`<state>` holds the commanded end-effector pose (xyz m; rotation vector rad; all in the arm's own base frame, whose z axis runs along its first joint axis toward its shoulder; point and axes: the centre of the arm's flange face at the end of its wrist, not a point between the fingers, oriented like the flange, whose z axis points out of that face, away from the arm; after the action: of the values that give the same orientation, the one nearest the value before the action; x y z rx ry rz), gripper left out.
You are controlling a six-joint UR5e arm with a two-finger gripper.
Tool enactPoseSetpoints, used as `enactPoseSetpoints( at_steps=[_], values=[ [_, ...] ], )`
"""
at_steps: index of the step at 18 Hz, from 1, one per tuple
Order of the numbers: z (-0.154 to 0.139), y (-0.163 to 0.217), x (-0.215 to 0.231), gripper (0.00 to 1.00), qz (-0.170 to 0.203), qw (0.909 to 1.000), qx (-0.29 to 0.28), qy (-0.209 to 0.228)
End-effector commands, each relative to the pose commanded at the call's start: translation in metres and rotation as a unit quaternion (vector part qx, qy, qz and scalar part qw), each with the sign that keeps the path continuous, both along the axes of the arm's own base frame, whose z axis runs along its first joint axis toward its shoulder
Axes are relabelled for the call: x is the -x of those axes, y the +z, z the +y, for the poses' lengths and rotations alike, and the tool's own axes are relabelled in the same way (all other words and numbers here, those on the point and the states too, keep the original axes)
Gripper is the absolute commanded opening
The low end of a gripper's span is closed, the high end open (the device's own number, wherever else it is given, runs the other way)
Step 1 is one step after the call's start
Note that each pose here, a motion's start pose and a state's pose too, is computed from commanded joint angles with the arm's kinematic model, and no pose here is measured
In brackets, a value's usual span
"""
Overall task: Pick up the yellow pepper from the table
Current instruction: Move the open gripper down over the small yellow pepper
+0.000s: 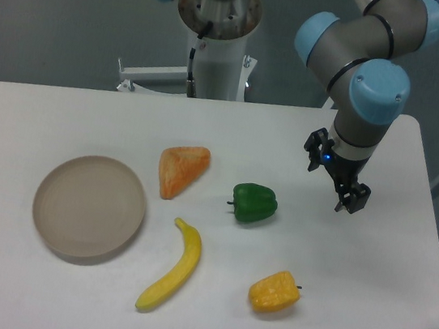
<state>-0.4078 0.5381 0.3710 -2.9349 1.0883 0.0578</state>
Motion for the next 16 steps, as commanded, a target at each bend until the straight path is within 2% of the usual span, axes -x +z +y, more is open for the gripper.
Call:
enactPoseSetpoints(
  at_steps=[10, 16],
  values=[
    [0.005, -0.001, 0.002, 1.00, -0.010, 0.9998, -0.016, 0.007],
    [0.053, -0.003, 0.025, 1.00, -0.006, 0.9987, -0.044, 0.025]
  ],
)
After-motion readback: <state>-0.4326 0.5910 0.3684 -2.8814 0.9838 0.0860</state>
